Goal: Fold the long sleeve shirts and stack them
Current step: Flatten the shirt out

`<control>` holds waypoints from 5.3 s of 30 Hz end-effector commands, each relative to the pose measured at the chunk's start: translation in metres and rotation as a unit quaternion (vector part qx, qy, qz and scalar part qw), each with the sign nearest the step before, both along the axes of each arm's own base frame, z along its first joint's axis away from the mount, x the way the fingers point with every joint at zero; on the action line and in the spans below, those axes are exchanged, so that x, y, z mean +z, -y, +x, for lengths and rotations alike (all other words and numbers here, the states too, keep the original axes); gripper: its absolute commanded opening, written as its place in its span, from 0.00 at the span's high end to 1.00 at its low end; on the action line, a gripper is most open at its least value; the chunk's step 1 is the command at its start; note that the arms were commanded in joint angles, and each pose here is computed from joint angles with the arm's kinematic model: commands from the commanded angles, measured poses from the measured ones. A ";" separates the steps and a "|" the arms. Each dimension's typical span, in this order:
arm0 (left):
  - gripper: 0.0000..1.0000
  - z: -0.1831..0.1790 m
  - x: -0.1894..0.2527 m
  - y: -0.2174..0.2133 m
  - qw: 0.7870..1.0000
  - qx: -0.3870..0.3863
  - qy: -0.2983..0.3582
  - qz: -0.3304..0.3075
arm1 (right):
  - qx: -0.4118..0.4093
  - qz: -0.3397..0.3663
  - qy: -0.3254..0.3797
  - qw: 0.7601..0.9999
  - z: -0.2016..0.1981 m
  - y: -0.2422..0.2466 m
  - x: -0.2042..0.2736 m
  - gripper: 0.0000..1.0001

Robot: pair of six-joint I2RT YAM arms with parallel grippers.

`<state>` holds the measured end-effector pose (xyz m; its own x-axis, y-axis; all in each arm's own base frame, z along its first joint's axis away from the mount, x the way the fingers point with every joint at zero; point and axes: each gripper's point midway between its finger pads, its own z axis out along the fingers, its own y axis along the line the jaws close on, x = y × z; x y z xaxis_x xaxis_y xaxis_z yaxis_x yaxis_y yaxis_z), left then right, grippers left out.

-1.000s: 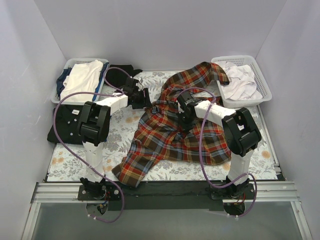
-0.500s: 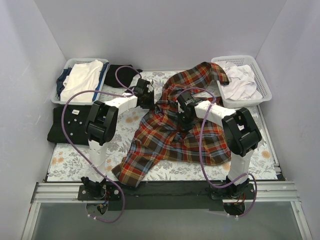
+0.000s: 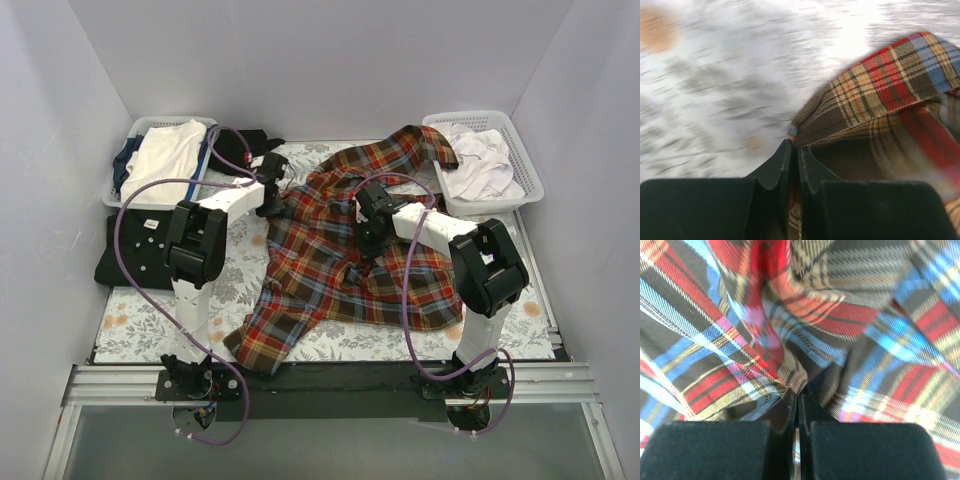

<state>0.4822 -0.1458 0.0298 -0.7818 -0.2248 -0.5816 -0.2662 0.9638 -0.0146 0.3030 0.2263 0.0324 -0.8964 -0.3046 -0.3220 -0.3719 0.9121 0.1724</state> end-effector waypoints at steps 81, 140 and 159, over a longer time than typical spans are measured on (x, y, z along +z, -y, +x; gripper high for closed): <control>1.00 -0.073 0.011 -0.219 0.965 0.251 -0.047 0.053 | -0.233 -0.001 -0.006 0.973 0.088 0.087 0.021 0.61; 0.32 -0.037 0.042 -0.163 0.988 0.113 0.000 -0.107 | -0.306 0.268 0.442 0.799 0.390 0.154 0.259 0.84; 0.24 -0.115 0.056 -0.085 0.956 0.078 0.021 -0.284 | -0.278 0.084 0.217 0.932 0.164 0.140 0.182 0.43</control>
<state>0.3767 -0.0328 0.0673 -0.7110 -0.5833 -0.3927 -0.4323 0.8030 -0.4103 0.5545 0.0769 0.2743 -0.4603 0.3213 -0.8276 0.0138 0.9347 0.3552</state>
